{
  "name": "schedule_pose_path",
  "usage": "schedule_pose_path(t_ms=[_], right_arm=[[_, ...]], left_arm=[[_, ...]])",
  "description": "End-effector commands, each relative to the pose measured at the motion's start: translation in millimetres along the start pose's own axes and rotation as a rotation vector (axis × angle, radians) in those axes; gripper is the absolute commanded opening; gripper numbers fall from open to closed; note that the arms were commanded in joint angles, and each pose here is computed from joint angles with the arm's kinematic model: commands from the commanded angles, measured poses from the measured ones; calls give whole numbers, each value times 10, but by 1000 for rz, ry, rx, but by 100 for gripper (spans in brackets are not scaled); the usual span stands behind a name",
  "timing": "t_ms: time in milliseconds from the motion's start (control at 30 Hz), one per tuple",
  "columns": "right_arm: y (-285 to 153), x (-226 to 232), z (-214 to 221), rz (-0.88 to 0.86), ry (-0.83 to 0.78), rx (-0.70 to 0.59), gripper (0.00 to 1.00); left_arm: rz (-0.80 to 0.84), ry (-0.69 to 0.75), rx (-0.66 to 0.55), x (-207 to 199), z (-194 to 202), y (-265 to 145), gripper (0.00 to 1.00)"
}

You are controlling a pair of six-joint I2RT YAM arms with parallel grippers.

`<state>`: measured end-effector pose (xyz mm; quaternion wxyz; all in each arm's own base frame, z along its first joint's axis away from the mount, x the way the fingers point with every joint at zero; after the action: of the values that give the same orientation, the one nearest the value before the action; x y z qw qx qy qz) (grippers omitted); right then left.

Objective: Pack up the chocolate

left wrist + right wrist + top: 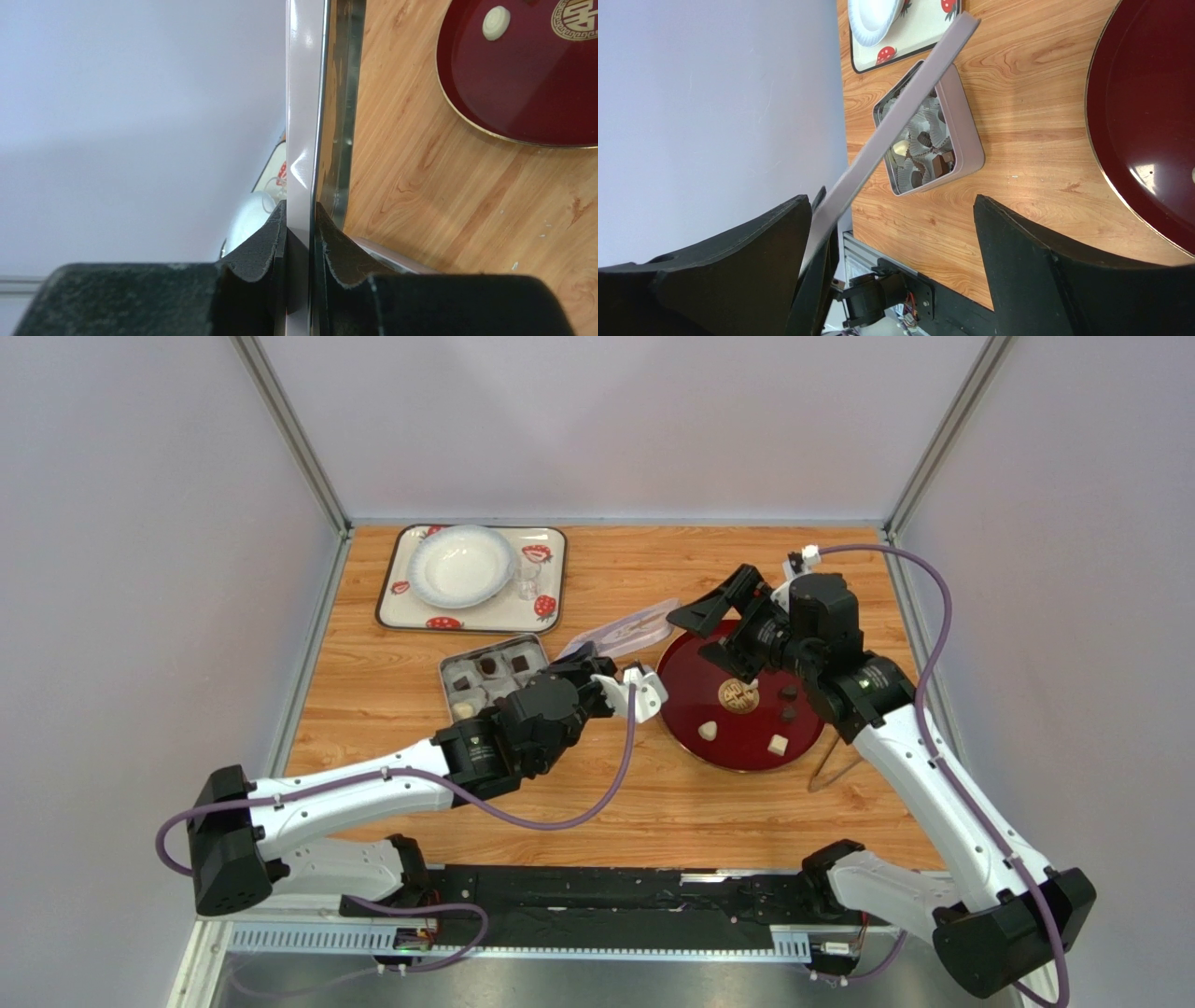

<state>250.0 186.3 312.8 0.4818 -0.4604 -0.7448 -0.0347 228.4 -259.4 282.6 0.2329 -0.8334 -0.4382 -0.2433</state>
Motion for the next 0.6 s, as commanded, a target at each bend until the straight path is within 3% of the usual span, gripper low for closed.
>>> schedule_pose_path(t_ms=[0,233,567], right_arm=[[50,137,-135,-14,55,-17,89],[226,104,-98,-13,92,41,85],[366,36,-69,-7,137,69,59]], left_arm=[[-89,16,-93,96,-230,-40,15],[-97,54,-89,-41,-233,3,16],[-92,84,-79,-219,-226,20,17]])
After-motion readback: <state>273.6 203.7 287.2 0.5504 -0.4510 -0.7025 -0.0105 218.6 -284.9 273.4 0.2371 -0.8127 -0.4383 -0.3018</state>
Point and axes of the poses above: each gripper's point midway between its finger pads, its own y axis out along the fingers, its own x axis along the line the jaws close on, z = x × y, the point moved 4 cm from there along -y, back along the fingers, and after that the axes turned 11 degrees about -y, right-handed, at the moved point
